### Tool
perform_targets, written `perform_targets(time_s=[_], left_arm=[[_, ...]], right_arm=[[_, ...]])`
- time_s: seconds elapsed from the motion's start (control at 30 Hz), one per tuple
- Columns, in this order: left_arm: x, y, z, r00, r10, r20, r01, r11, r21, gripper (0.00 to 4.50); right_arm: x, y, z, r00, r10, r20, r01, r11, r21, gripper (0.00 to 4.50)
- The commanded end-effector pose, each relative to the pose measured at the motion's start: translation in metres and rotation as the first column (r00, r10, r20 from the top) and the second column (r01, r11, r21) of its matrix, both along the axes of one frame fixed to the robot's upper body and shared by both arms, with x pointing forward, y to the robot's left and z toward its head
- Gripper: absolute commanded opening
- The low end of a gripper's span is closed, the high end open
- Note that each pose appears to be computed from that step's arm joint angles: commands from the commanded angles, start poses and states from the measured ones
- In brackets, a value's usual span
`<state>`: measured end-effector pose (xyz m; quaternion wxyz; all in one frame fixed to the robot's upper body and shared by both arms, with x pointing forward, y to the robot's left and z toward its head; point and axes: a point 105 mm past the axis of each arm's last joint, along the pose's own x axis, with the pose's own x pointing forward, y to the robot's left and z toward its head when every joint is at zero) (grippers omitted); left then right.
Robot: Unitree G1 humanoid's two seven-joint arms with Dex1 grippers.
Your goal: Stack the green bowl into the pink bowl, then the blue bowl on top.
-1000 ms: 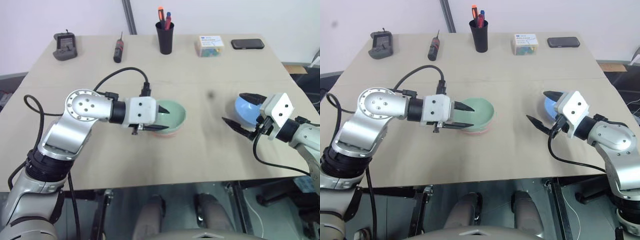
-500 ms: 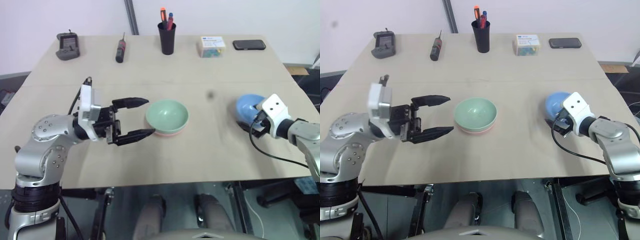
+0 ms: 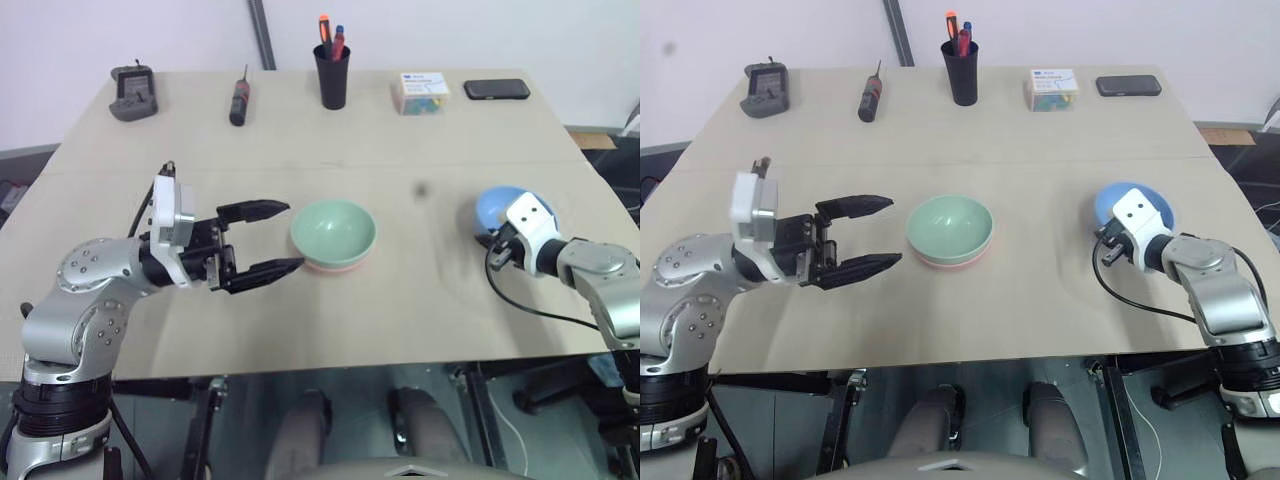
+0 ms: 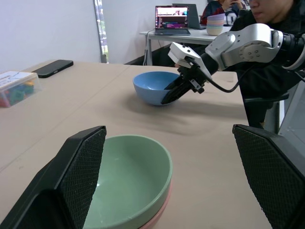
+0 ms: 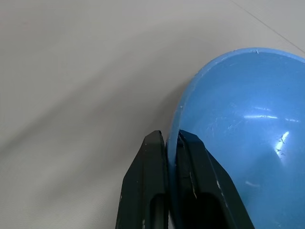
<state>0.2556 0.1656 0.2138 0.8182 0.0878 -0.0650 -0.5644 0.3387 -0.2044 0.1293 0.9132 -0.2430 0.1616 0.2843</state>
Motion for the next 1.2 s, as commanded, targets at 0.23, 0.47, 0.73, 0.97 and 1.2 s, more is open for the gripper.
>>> perform_targets(time_s=[0.23,0.47,0.73,0.97,1.2], left_arm=[[0.0,0.026,-0.017,0.991,0.131,0.001,-0.131,0.991,0.029,4.5],[0.001,0.036,-0.015,0.98,0.197,0.03,-0.199,0.979,0.044,4.5],[-0.014,0.028,-0.019,0.972,0.227,0.055,-0.232,0.968,0.096,4.5],[-0.019,0.026,-0.028,0.954,0.282,0.103,-0.289,0.955,0.06,4.5],[-0.019,0.042,-0.031,0.942,0.329,0.07,-0.335,0.936,0.111,4.5]], right_arm=[[-0.042,0.137,0.098,0.734,0.572,0.366,-0.651,0.746,0.141,0.11],[-0.052,0.21,0.082,0.582,0.766,0.273,-0.813,0.554,0.179,0.11],[-0.026,0.198,0.083,0.647,0.677,0.351,-0.745,0.658,0.104,2.62],[-0.036,0.123,0.093,0.775,0.527,0.35,-0.609,0.769,0.192,2.62],[-0.063,0.036,0.078,0.922,0.312,0.228,-0.368,0.89,0.269,4.46]])
